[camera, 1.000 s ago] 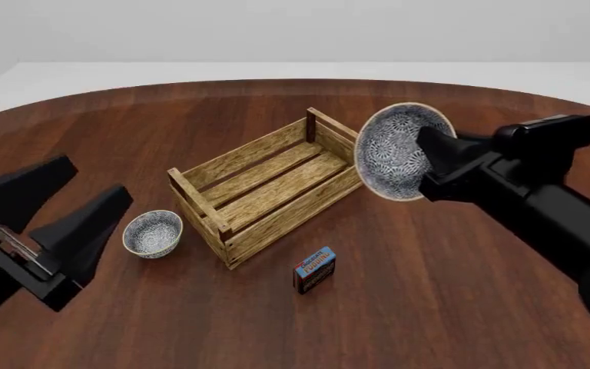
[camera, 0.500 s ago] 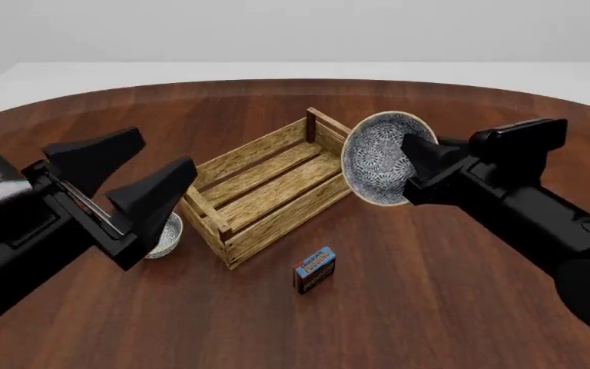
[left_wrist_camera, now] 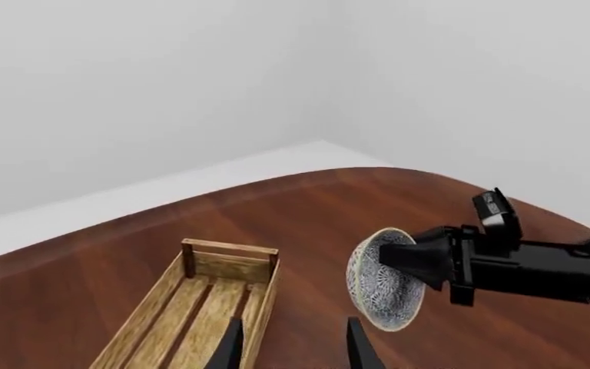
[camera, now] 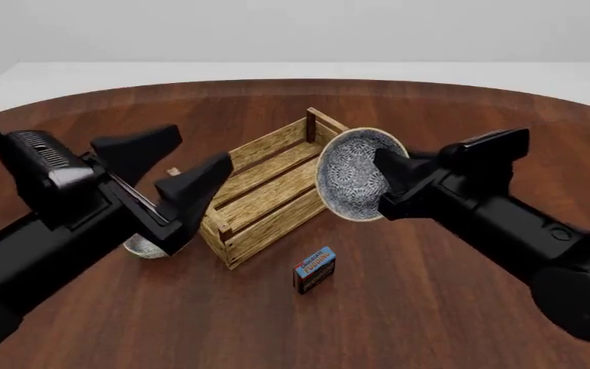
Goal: Stack the right bowl on the left bowl and place them in the tray.
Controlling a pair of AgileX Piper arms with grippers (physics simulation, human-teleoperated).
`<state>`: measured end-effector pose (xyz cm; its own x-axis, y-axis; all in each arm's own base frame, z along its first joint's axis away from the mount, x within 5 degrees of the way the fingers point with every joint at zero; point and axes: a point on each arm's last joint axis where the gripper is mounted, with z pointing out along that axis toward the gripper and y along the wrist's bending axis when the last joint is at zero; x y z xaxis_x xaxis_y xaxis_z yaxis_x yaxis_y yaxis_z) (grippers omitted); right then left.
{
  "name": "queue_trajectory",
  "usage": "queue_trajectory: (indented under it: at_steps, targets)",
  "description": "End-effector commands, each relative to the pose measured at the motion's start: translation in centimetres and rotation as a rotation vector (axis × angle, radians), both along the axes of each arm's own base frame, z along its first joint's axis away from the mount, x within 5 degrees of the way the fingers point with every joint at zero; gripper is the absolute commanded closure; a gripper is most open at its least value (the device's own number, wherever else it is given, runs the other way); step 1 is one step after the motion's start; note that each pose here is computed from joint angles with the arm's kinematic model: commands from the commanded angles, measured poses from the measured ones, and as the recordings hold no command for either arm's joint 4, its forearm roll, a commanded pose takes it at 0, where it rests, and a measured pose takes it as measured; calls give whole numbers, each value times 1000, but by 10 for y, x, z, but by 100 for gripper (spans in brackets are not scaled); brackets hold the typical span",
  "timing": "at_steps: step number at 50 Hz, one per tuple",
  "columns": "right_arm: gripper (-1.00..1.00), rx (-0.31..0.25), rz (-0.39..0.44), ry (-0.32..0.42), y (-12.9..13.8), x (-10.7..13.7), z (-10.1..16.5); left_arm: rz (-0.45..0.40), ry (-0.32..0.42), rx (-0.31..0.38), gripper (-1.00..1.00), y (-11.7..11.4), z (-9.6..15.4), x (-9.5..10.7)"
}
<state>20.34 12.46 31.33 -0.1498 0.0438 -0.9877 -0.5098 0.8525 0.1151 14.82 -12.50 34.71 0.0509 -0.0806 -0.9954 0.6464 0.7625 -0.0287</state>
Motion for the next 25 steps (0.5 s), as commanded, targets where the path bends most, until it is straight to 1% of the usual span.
queue_trajectory:
  at_steps: [1, 2, 6, 8, 12, 17, 25]
  targets:
    - [100, 15, 41, 11, 10, -4, -2, -36, 32, 14, -100, -16, -9, 7]
    - [100, 15, 42, 12, 10, -4, -2, -40, 35, 17, -100, -17, -9, 8]
    - [100, 15, 54, 13, 12, -7, -3, -103, 74, 39, -100, -38, -17, 10]
    - [100, 18, 59, 13, 12, -9, -2, -120, 96, 36, -100, -45, -19, 11]
    - [100, 21, 66, 13, 13, -11, -1, -123, 89, 44, -100, -48, -19, 12]
    - [100, 29, 84, 14, 14, -17, 0, -163, 114, 44, -100, -59, -19, 9]
    - [100, 32, 102, 17, 16, -21, -1, -182, 135, 42, -100, -67, -20, 10]
